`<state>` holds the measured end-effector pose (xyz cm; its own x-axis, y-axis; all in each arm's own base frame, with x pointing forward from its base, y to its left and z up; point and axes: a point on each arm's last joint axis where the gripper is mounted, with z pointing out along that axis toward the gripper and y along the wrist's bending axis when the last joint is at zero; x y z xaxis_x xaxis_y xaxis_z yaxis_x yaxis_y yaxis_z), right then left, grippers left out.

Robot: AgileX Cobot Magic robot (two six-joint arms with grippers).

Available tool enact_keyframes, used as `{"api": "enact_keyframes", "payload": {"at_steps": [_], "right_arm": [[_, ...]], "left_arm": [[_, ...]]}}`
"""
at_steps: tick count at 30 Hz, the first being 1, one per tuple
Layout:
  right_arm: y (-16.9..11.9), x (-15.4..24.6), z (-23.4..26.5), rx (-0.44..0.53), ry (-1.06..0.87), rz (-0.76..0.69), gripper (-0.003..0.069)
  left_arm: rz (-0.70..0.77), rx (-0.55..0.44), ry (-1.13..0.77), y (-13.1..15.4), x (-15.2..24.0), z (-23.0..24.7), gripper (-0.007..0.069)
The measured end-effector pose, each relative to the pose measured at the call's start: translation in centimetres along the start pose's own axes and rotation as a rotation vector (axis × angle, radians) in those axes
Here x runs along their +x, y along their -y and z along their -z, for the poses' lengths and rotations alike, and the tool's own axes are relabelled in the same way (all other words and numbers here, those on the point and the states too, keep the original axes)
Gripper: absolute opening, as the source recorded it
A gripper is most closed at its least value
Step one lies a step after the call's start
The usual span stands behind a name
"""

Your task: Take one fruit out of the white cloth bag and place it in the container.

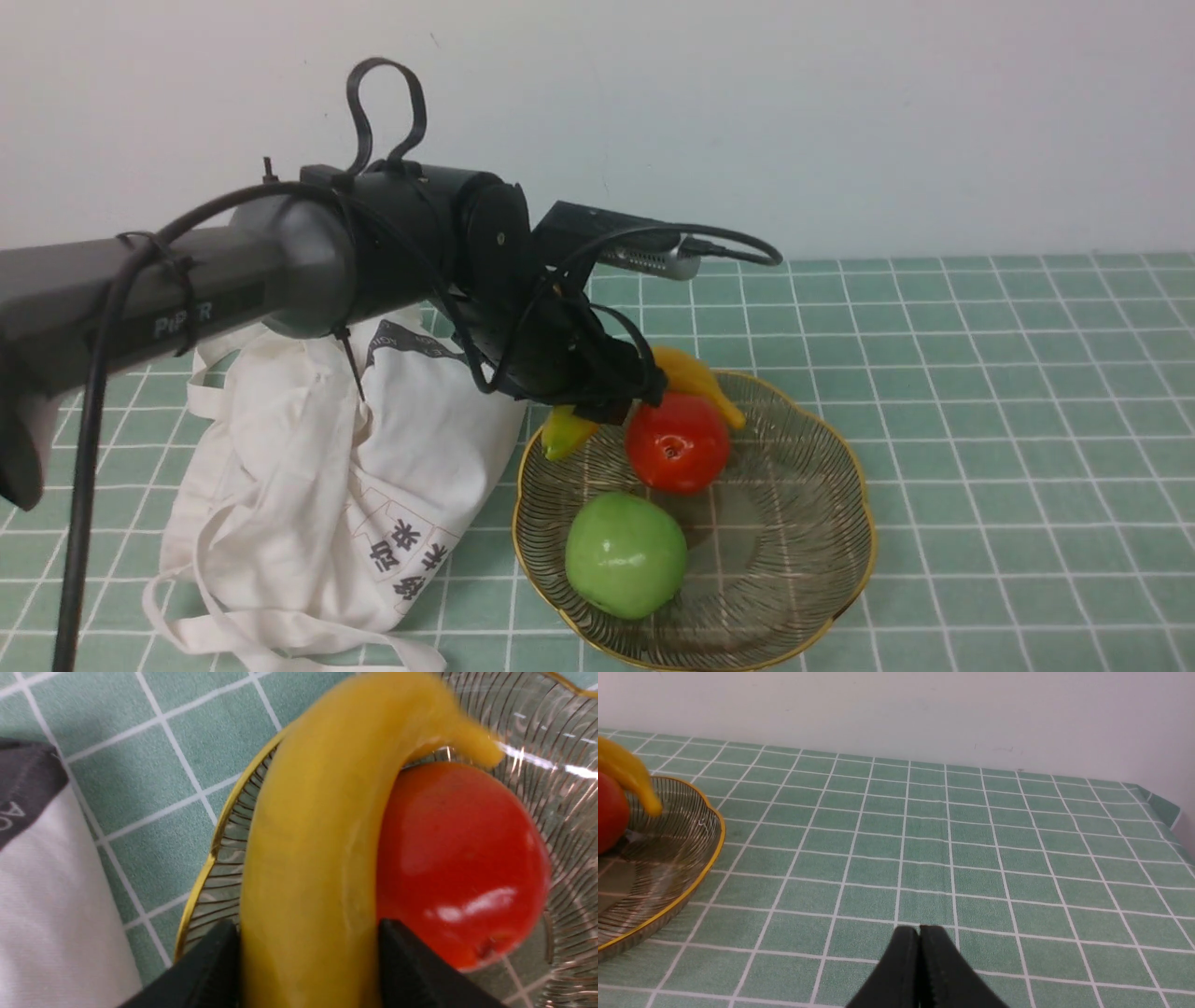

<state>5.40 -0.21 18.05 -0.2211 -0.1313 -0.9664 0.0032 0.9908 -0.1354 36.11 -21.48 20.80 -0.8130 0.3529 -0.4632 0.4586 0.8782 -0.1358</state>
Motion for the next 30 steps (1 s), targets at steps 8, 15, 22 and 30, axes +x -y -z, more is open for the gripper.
{"api": "enact_keyframes", "payload": {"at_steps": [8,15,22,30], "right_arm": [[0.0,0.0,0.0,0.000,0.000,0.000,-0.0015],[0.0,0.0,0.0,0.000,0.000,0.000,-0.0015],[0.0,0.0,0.0,0.000,0.000,0.000,-0.0015],[0.0,0.0,0.0,0.000,0.000,0.000,-0.0015]], "left_arm": [[0.009,-0.012,-0.040,-0.1,0.4,-0.1,0.0580],[-0.065,-0.152,0.004,-0.7,-0.1,6.2,0.0424],[-0.018,-0.276,0.207,-0.8,0.9,18.5,0.0027],[0.028,-0.237,0.606,0.0,7.2,32.7,-0.0008]]}}
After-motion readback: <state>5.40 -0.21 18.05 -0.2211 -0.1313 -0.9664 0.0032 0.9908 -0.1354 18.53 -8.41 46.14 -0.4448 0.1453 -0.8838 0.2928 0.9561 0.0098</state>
